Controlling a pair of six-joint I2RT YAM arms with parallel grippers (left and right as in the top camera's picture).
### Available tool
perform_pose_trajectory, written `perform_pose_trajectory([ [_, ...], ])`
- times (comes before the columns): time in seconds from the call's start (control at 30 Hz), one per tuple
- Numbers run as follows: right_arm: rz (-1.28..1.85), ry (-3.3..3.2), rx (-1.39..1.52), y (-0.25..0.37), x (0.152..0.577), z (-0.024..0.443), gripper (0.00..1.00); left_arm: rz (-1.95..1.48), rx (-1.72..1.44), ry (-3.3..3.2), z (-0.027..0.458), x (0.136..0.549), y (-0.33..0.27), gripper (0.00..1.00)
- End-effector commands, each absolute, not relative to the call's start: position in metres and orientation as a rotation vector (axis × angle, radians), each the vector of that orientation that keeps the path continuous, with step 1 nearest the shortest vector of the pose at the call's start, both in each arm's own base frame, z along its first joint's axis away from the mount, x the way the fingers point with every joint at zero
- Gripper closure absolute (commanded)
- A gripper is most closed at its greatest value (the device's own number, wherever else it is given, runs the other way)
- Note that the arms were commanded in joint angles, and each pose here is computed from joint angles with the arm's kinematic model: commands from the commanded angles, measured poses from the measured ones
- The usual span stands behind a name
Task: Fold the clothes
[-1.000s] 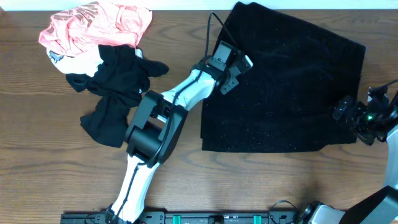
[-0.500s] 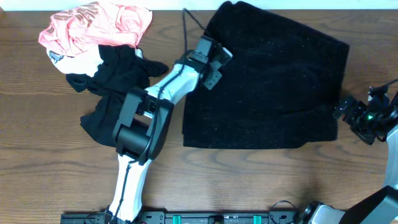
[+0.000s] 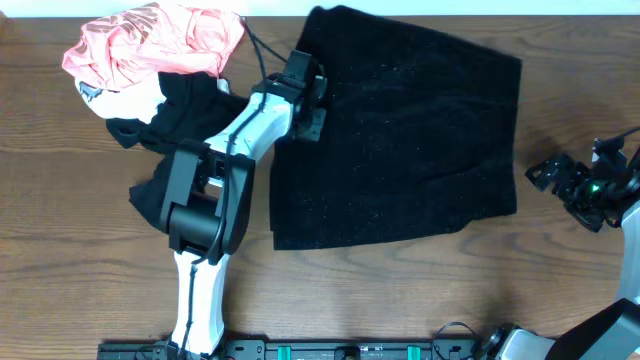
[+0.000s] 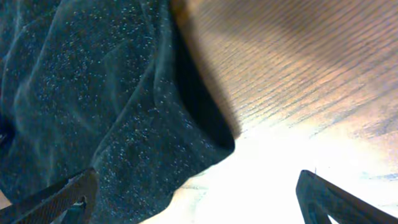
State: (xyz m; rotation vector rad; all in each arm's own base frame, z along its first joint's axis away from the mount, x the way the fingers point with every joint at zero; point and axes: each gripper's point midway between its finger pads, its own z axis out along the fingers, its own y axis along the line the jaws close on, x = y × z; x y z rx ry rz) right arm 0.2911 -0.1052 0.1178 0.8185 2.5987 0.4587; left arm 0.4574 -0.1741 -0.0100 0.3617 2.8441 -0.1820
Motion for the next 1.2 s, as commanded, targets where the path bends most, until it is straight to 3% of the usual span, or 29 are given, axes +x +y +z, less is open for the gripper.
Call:
perform_pose_trajectory([
  [0.0, 0.469, 2.581, 0.778, -0.101, 0.297, 0.126, 0.01, 0.129, 0.191, 3.286, -0.124, 0.351, -0.108, 0.79],
  [0.23, 0.473, 2.577, 0.704, -0.095, 0.305, 0.129, 0.01, 0.137, 0.181, 3.302, -0.123, 0.346, -0.104, 0.78],
  [0.3, 0.475, 2.578, 0.615, -0.086, 0.312, 0.131, 0.01, 0.126, 0.170, 3.282, -0.117, 0.354, -0.104, 0.64],
  [0.4, 0.471, 2.567, 0.549, -0.078, 0.321, 0.135, 0.01, 0.103, 0.151, 3.236, -0.098, 0.367, -0.105, 0.22],
  [0.5, 0.469, 2.559, 0.501, -0.071, 0.328, 0.142, 0.01, 0.068, 0.138, 3.156, -0.067, 0.385, -0.106, 0.02],
  [0.9, 0.318, 2.549, 0.508, -0.066, 0.335, 0.174, 0.01, -0.080, 0.102, 2.757, 0.108, 0.419, -0.116, 0.02],
  [1.17, 0.266, 2.591, 0.593, -0.051, 0.319, 0.197, 0.01, -0.162, -0.169, 2.694, 0.186, 0.373, -0.103, 0.02],
])
